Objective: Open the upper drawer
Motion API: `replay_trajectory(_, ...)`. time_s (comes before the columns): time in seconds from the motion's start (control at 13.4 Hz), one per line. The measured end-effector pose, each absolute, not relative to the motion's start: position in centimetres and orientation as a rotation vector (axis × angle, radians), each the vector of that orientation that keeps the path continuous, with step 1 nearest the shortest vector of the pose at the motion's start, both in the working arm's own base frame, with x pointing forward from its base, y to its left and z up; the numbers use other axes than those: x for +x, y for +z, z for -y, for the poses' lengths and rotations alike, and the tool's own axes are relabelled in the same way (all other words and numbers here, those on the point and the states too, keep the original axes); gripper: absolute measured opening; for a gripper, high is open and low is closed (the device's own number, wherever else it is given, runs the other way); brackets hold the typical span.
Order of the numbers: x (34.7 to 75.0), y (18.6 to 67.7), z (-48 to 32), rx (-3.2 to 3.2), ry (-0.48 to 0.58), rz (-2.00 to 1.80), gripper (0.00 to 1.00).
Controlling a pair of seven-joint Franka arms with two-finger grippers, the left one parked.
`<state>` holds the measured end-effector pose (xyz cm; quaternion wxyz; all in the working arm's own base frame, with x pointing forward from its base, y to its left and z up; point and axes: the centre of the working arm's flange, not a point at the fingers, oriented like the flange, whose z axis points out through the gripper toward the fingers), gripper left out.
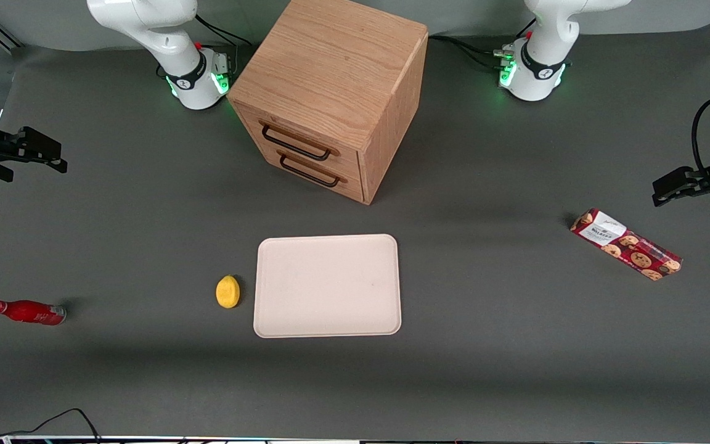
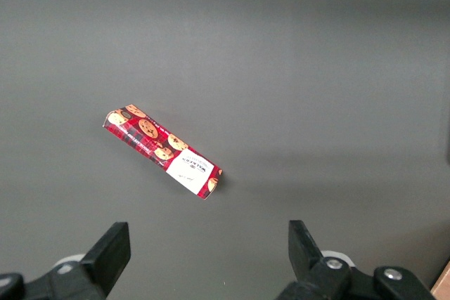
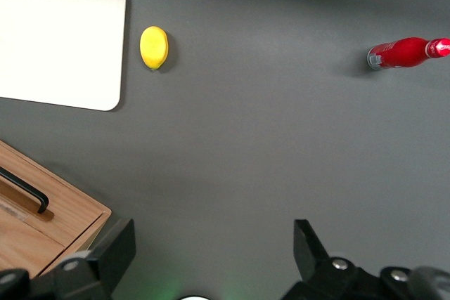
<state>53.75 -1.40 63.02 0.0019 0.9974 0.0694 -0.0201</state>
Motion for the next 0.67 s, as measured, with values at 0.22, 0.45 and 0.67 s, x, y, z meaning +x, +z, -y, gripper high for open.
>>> replay_trajectory(0.22,53.71,63.00,1.41,3.130,-0.068,-0.218,1.00)
replay_trajectory(0.45,53.69,62.98,1.44,3.130,-0.072,-0.216,1.00)
replay_trajectory(0.67,53.72,62.90,1.40,3.130,-0.076,-0.218,1.00)
